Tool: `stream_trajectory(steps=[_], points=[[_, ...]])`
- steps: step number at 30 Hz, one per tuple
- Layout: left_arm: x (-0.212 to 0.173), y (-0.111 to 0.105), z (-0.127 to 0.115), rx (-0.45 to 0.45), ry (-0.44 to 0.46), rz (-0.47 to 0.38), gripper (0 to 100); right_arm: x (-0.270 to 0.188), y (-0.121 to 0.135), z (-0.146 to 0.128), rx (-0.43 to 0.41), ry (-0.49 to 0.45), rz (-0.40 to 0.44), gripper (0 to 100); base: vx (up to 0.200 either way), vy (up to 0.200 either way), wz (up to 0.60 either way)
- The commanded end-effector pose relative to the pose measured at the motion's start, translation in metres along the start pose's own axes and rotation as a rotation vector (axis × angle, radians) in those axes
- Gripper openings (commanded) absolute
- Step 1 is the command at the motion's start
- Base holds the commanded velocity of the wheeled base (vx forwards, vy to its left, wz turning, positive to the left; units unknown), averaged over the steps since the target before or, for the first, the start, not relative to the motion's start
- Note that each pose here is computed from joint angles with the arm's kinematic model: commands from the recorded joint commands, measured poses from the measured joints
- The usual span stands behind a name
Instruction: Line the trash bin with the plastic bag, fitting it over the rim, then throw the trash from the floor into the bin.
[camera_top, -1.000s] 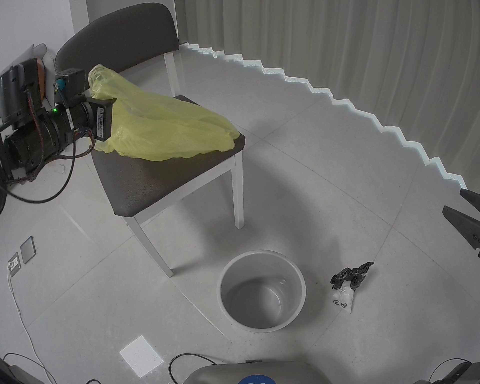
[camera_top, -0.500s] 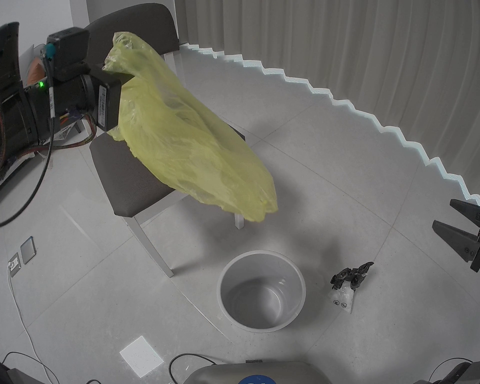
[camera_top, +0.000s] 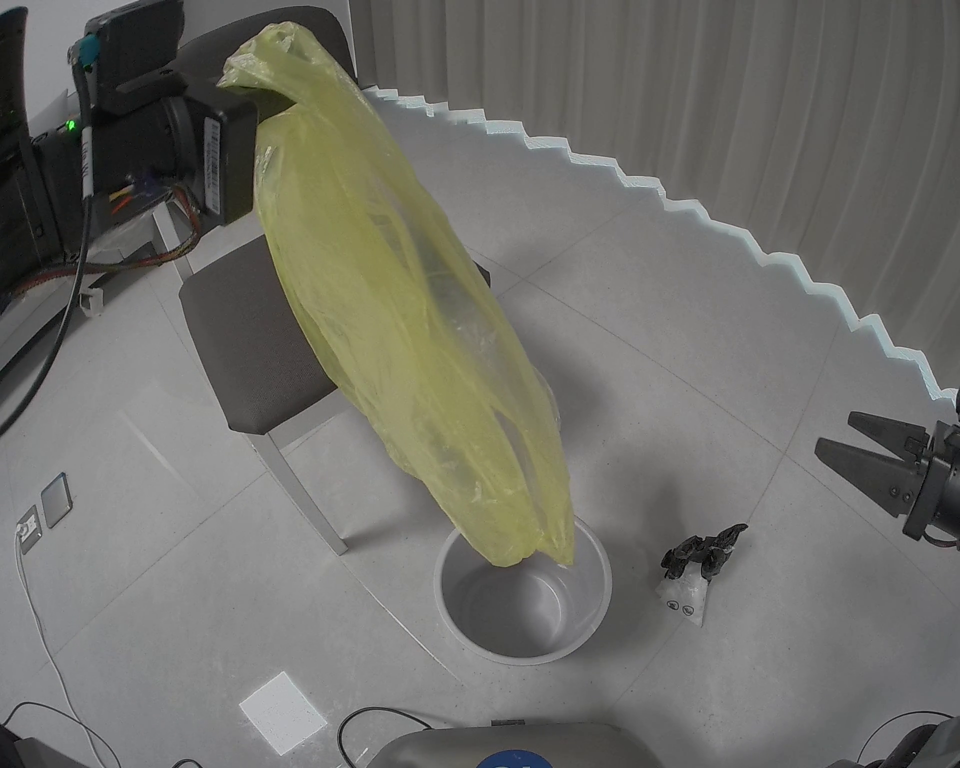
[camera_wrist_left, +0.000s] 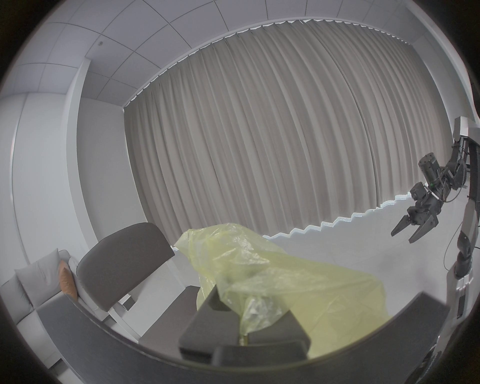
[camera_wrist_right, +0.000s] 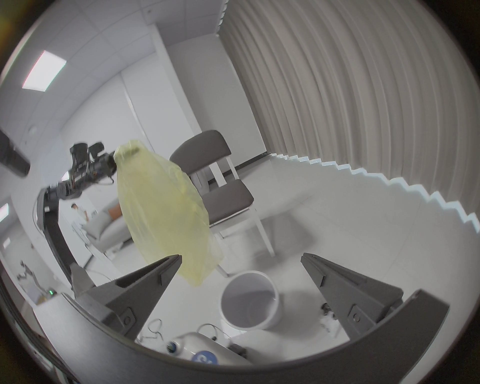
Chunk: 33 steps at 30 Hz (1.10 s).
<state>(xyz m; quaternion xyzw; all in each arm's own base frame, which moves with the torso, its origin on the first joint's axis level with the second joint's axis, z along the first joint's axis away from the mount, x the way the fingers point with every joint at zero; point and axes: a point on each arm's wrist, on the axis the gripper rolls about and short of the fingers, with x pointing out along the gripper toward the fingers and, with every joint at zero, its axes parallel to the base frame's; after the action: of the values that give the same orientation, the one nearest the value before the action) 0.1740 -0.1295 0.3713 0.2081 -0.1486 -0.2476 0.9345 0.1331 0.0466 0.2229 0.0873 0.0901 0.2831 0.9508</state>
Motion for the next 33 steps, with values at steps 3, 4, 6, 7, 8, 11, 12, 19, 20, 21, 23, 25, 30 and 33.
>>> stream_trajectory(steps=[3,4,6,7,8,11,12,19,20,21,23,25,30,33], points=[[0.007,-0.004,0.000,-0.005,-0.001,0.010,0,0.034,0.014,-0.013,0.095,0.060,0.028,100,0.000,0.000,0.00],[0.009,-0.003,0.000,-0.008,-0.005,0.016,0,0.038,0.018,-0.016,0.097,0.073,0.020,100,0.000,0.000,0.00],[0.012,-0.004,0.000,-0.010,-0.009,0.025,0,0.047,0.028,-0.024,0.092,0.105,0.018,100,0.000,0.000,0.00],[0.013,-0.003,0.001,-0.012,-0.009,0.028,0,0.051,0.032,-0.028,0.089,0.118,0.016,100,0.000,0.000,0.00],[0.014,-0.003,0.002,-0.012,-0.012,0.030,0,0.054,0.036,-0.033,0.088,0.133,0.018,100,0.000,0.000,0.00],[0.016,-0.003,0.002,-0.013,-0.009,0.035,0,0.064,0.047,-0.048,0.080,0.152,0.047,100,0.000,0.000,0.00],[0.016,-0.002,0.002,-0.013,-0.009,0.042,0,0.067,0.049,-0.053,0.075,0.157,0.054,100,0.000,0.000,0.00],[0.018,-0.001,0.001,-0.040,0.003,0.061,0,0.090,0.055,-0.089,0.062,0.172,0.071,100,0.000,0.000,0.00],[0.018,-0.001,0.001,-0.040,0.004,0.064,0,0.094,0.056,-0.091,0.063,0.154,0.067,100,0.000,0.000,0.00],[0.018,-0.001,0.001,-0.040,0.004,0.064,0,0.098,0.056,-0.091,0.065,0.133,0.067,100,0.000,0.000,0.00],[0.017,0.000,0.001,-0.041,0.006,0.067,0,0.104,0.057,-0.093,0.069,0.106,0.071,100,0.000,0.000,0.00],[0.017,0.000,0.001,-0.041,0.006,0.070,0,0.109,0.057,-0.095,0.068,0.099,0.074,100,0.000,0.000,0.00],[0.021,0.002,-0.002,-0.038,0.017,0.081,0,0.126,0.066,-0.113,0.052,0.162,0.091,100,0.000,0.000,0.00],[0.023,0.002,-0.002,-0.039,0.018,0.082,0,0.136,0.071,-0.122,0.044,0.185,0.098,100,0.000,0.000,0.00]])
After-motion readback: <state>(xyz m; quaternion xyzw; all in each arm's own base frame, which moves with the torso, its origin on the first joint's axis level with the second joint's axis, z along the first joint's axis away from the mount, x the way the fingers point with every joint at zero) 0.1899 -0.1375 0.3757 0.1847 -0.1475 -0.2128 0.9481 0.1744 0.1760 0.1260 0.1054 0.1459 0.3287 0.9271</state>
